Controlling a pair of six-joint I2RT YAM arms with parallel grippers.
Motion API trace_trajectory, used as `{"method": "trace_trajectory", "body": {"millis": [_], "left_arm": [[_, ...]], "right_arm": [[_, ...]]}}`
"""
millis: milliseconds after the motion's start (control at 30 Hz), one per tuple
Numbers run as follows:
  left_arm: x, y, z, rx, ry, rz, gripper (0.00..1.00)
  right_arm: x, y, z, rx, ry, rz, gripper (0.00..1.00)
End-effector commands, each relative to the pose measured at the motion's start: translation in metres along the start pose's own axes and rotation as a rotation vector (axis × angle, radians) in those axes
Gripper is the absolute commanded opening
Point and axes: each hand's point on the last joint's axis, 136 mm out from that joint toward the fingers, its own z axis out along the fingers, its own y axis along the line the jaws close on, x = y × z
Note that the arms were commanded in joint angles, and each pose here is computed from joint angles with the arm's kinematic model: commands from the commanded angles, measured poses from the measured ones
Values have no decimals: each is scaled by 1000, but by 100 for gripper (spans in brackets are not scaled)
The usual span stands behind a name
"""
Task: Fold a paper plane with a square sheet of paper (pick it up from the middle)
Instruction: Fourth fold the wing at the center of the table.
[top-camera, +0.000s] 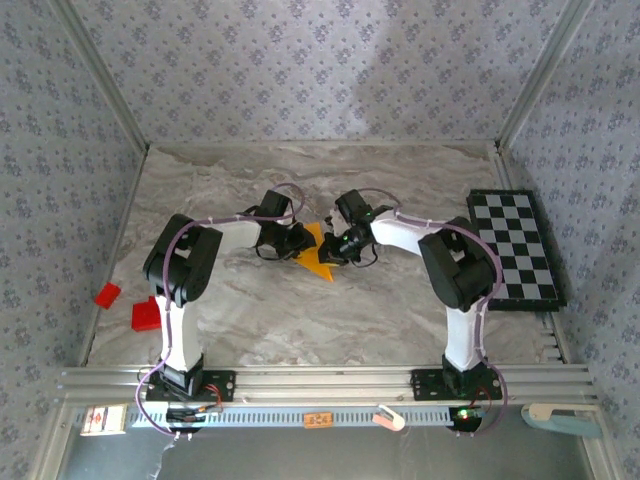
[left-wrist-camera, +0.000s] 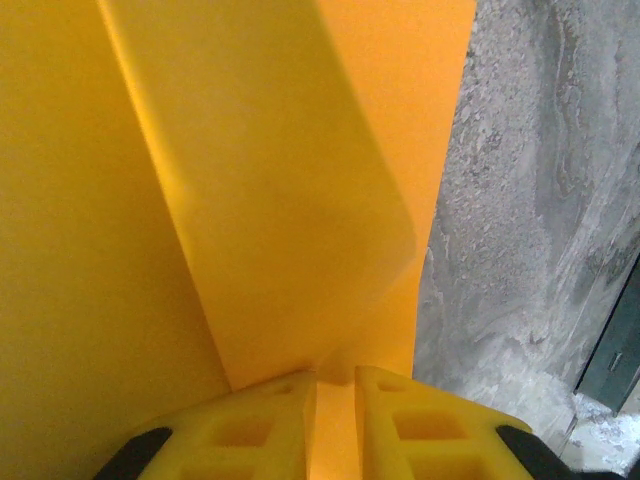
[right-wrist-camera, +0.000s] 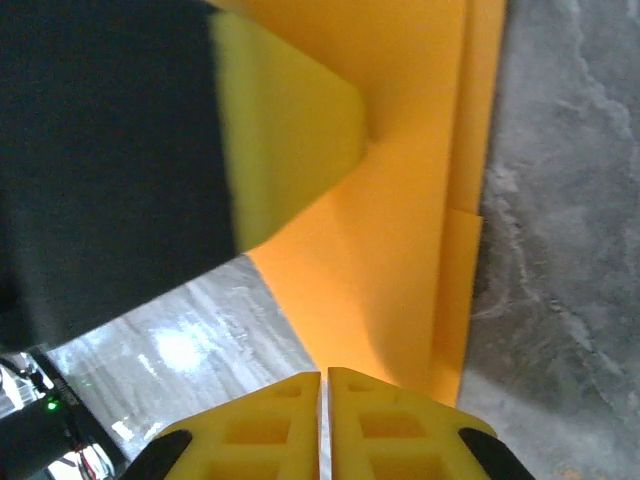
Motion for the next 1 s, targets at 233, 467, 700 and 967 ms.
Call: {"method": "trace_trajectory", "body": {"millis": [233,467,700,967], "left_arm": [[14,40,11,-129,40,-78,19],[2,3,-3,-35,14,4,21],[-10,-23,-14,16,-25,155,23],[-28,-3,-7,-19,-29,148,23]], "right_arm": [[17,-27,20,81,71,52,12],[34,-54,25,176,120,69,11],[44,-69,29,221,158,77,10],[51,-74,31,235,183,74,10]]}}
